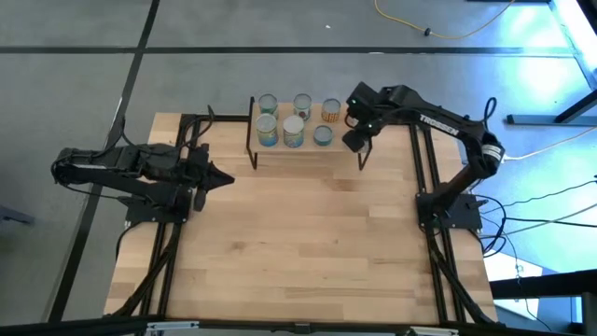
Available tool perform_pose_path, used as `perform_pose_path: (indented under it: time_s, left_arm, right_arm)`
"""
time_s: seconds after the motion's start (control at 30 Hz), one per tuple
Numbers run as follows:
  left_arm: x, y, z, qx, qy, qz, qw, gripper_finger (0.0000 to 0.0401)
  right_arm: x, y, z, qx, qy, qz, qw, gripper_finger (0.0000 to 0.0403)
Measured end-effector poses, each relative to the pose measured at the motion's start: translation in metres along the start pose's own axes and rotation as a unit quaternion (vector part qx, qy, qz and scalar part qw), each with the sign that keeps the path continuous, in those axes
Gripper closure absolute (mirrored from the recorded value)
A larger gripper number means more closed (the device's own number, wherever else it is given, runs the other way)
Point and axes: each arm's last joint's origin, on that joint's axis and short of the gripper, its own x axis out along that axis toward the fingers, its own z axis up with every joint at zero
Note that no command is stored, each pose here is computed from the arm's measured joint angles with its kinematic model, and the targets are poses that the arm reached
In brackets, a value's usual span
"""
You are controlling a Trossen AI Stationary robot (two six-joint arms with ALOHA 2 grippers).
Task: Pick and place cans onto a shelf
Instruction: Put the yellow can on the shelf
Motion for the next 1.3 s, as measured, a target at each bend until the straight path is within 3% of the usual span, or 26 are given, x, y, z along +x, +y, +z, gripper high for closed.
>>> perform_pose_path:
  time_s: [0.3,0.6,0.73,1.3]
  left_arm:
    - [0.0,0.0,0.002,-0.018,-0.009,-0.002,1.0,0.0386]
    - [0.0,0.0,0.002,-0.018,-0.009,-0.001,1.0,0.0386]
    - [0.0,0.0,0.002,-0.018,-0.009,-0.001,1.0,0.0386]
    - [0.0,0.0,0.002,-0.018,-0.009,-0.001,1.0,0.0386]
  right_arm:
    - [0.011,-0.014,0.008,-0.013,0.007,-0.006,1.0,0.0395]
    - [0.013,-0.015,0.01,-0.023,0.001,-0.013,1.0,0.034]
    - [0.013,-0.015,0.01,-0.047,0.001,-0.012,0.999,0.0337]
    - [-0.003,-0.015,0.015,-0.046,-0.024,-0.006,0.999,0.0334]
